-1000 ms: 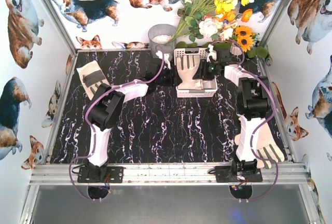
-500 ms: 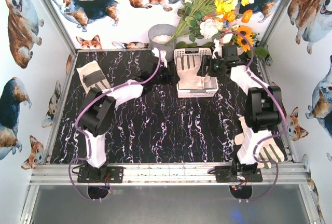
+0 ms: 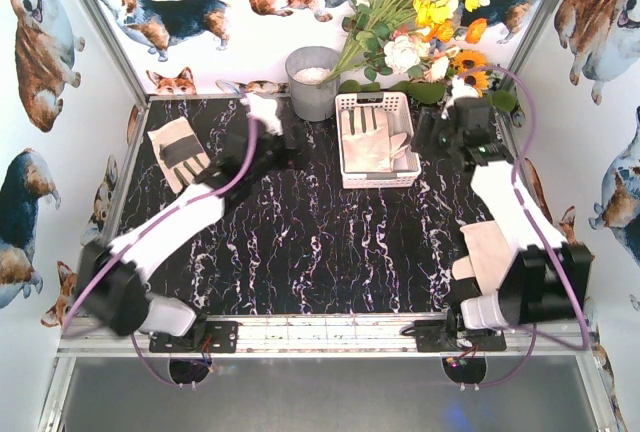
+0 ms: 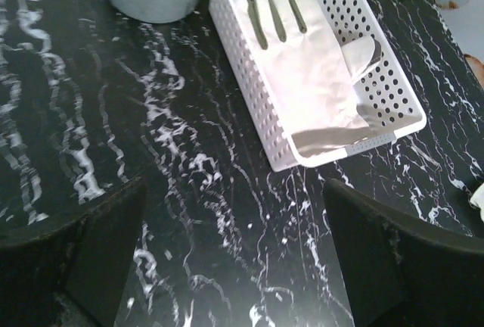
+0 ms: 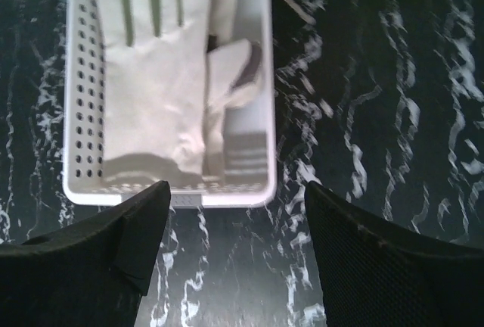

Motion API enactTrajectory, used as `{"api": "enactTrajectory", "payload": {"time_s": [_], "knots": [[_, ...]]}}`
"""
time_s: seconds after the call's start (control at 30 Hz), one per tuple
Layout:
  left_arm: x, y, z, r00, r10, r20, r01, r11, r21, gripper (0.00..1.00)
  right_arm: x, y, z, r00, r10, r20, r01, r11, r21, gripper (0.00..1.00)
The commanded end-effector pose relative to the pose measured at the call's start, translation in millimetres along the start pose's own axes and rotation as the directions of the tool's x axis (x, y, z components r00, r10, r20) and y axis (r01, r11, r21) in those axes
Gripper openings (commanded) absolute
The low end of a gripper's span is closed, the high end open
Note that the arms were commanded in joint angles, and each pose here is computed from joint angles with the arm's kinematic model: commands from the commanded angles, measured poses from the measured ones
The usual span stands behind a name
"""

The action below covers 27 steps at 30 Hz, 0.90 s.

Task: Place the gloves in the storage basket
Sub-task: Adjust the bin at the center of the board, then pick up the glove at the corner of the board.

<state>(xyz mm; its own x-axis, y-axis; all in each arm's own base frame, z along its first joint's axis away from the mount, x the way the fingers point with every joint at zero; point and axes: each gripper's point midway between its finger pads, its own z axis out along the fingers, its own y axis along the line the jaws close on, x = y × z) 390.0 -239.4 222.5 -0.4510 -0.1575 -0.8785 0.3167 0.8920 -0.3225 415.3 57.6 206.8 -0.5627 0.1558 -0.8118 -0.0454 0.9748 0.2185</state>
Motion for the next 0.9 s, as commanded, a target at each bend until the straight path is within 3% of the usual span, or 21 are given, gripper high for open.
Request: {"api": "enactTrajectory", "payload": {"time_s": [0.0,0.17,0.33,0.6,0.87], "knots": [[-4,34,-56,1.0,-0.008,0.016,0.01,0.991,-0.131,0.96,0,-33,-42,0.991,0.099,0.086,-0.115,0.972,0.203,0.74],[12,82,-106,0.999,-0.022,-0.039,0.013,0.975,-0.223,1.0,46,-71,-82,0.974,0.212,0.082,-0.227,0.901,0.37,0.77],[27,129,-145,0.997,-0.056,-0.055,0.034,0.941,-0.337,1.0,97,-99,-109,0.953,0.299,0.057,-0.287,0.82,0.496,0.86],[62,171,-180,0.998,-0.02,-0.065,-0.015,0.865,-0.502,1.0,149,-114,-93,0.924,0.376,-0.067,-0.282,0.789,0.546,0.75],[49,177,-193,1.0,-0.001,0.006,0.004,0.838,-0.546,1.0,171,-145,-71,0.859,0.488,-0.158,-0.304,0.732,0.61,0.72]]}}
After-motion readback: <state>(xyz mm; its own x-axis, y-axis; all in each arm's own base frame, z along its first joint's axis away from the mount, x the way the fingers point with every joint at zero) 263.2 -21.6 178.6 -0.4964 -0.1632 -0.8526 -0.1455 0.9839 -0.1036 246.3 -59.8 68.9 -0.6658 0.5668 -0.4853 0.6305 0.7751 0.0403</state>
